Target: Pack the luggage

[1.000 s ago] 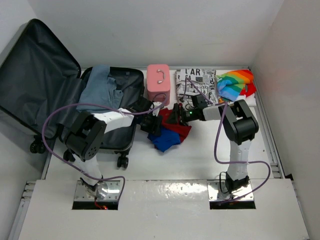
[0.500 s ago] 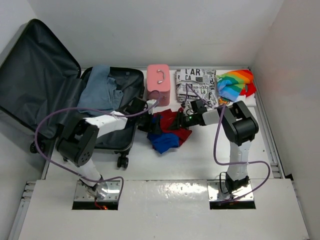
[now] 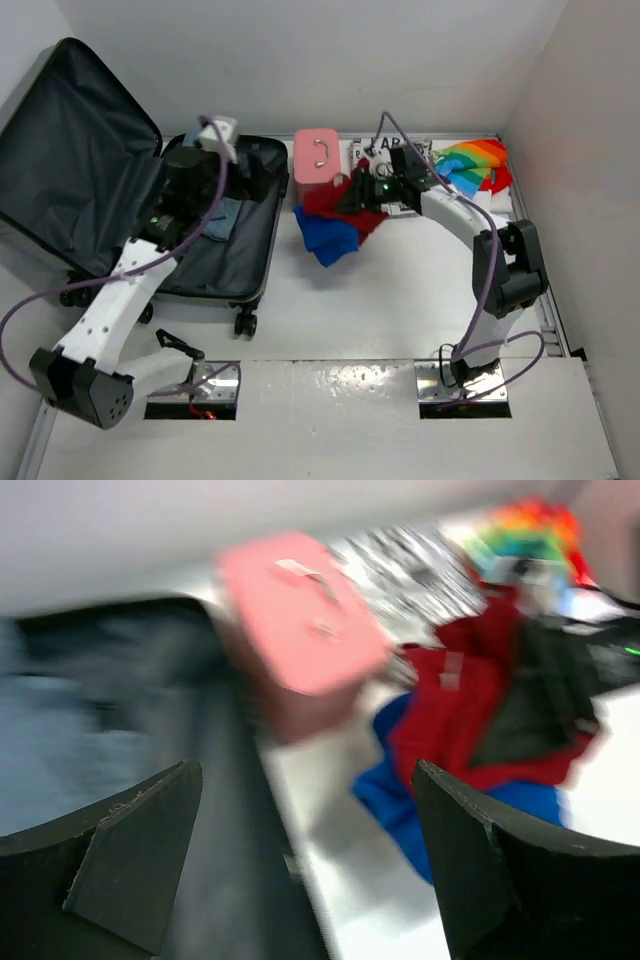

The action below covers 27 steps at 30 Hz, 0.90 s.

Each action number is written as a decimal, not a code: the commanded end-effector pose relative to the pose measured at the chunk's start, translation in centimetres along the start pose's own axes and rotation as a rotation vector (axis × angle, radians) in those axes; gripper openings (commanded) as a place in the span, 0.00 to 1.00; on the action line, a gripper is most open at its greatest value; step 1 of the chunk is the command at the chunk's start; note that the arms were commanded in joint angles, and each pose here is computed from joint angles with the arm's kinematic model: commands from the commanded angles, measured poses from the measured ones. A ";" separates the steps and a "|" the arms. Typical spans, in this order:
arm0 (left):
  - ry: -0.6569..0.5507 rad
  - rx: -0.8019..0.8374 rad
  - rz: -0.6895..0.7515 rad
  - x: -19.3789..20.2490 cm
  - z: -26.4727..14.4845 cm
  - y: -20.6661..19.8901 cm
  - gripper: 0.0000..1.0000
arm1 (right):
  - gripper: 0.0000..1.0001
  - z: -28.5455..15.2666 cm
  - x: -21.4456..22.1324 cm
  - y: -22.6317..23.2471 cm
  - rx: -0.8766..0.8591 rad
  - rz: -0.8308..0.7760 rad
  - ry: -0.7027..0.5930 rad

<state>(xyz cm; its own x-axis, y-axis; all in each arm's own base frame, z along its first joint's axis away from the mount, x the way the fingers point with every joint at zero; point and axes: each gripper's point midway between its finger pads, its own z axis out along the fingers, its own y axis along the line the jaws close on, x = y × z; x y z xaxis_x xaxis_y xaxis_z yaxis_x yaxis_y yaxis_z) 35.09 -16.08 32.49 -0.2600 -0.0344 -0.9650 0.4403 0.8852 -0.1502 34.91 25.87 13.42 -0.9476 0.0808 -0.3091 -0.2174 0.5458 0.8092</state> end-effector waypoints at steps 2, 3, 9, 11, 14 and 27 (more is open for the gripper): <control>-0.026 -0.242 0.007 -1.2 -2.8 6.3 0.91 | 0.00 0.5 -4.1 10.9 -0.194 -0.121 -0.055; -0.033 -0.262 0.003 -1.2 -3.4 7.0 0.91 | 0.00 1.3 -5.9 14.5 -0.261 -0.193 -0.089; -0.089 -0.365 -0.065 -2.0 -5.4 11.3 0.91 | 0.00 7.6 -11.2 21.0 -0.405 -0.156 -0.161; -0.108 -0.396 -0.071 -2.3 -6.2 12.6 0.91 | 0.00 10.6 -12.1 22.2 -0.435 -0.112 -0.182; -0.118 -0.438 -0.094 -2.3 -6.9 14.6 0.93 | 0.00 13.7 -13.6 21.0 -0.379 -0.043 -0.261; 0.006 -0.416 -0.250 2.6 -3.9 18.5 0.93 | 0.26 24.3 -13.5 6.9 -0.016 -0.001 -0.383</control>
<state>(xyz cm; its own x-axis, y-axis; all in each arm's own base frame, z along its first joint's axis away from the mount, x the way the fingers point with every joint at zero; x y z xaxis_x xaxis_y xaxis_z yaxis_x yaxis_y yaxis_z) 38.43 2.73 28.83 -0.3031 -0.2386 -0.9226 -0.0510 0.9708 -0.2344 49.32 49.35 11.78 -0.8669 0.3273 -0.3761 -0.1982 0.4659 0.8623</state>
